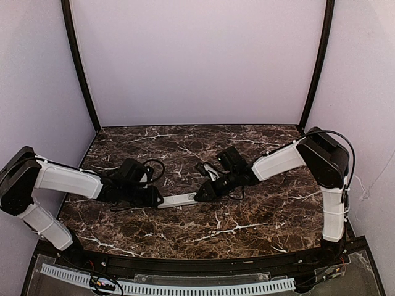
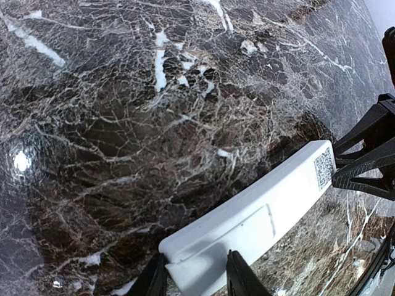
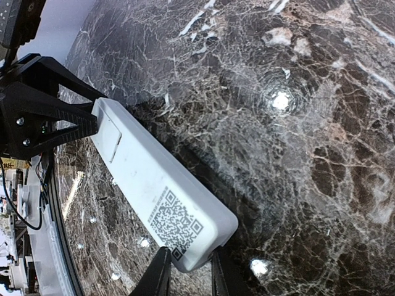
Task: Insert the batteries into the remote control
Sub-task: Press the battery cover on the remote control.
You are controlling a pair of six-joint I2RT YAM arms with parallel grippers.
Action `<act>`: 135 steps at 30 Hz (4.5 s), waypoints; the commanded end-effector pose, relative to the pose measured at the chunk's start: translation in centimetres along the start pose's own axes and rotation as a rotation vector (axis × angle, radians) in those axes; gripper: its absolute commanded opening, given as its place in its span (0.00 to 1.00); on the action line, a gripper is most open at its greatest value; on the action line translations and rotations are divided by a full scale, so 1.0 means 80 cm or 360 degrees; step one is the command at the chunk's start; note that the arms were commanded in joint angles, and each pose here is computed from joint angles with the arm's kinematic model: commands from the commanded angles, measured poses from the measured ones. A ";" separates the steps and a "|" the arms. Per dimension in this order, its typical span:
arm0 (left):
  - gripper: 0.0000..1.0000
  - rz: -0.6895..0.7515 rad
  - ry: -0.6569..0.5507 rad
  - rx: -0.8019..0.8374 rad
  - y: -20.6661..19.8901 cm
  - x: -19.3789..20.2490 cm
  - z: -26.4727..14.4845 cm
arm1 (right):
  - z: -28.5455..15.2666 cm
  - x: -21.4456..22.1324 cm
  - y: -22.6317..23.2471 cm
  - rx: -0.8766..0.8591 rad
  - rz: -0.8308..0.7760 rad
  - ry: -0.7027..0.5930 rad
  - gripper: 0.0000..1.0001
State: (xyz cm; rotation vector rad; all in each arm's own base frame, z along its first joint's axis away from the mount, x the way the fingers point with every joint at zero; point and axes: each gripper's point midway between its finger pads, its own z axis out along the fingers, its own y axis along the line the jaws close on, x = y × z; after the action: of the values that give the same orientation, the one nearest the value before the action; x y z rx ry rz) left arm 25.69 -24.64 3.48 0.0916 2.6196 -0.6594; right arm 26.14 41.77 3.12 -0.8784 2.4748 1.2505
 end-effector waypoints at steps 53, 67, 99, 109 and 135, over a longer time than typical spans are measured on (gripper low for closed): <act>0.27 -0.0108 0.0236 -0.0031 -0.025 0.056 0.041 | 0.031 0.028 0.056 -0.0174 -0.0067 0.0058 0.14; 0.30 -0.0090 0.0221 -0.0080 -0.021 0.055 0.040 | 0.025 0.029 0.044 -0.0102 -0.0042 0.0051 0.14; 0.55 -0.0031 -0.0007 -0.0209 0.004 0.014 -0.010 | -0.003 0.020 0.019 0.0001 0.0051 -0.0015 0.40; 0.46 -0.0008 0.0006 -0.0233 0.010 0.010 -0.007 | -0.005 0.015 0.010 0.0021 0.0064 -0.0025 0.39; 0.26 0.0063 0.0031 -0.0259 0.008 0.006 0.005 | -0.007 0.005 -0.001 0.0066 0.0068 -0.0050 0.35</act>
State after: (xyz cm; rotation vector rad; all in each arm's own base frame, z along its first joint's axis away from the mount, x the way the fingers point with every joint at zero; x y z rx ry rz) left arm 25.79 -24.52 3.45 0.0700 2.6366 -0.4701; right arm 24.84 41.39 3.32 -0.8089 2.5006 1.2486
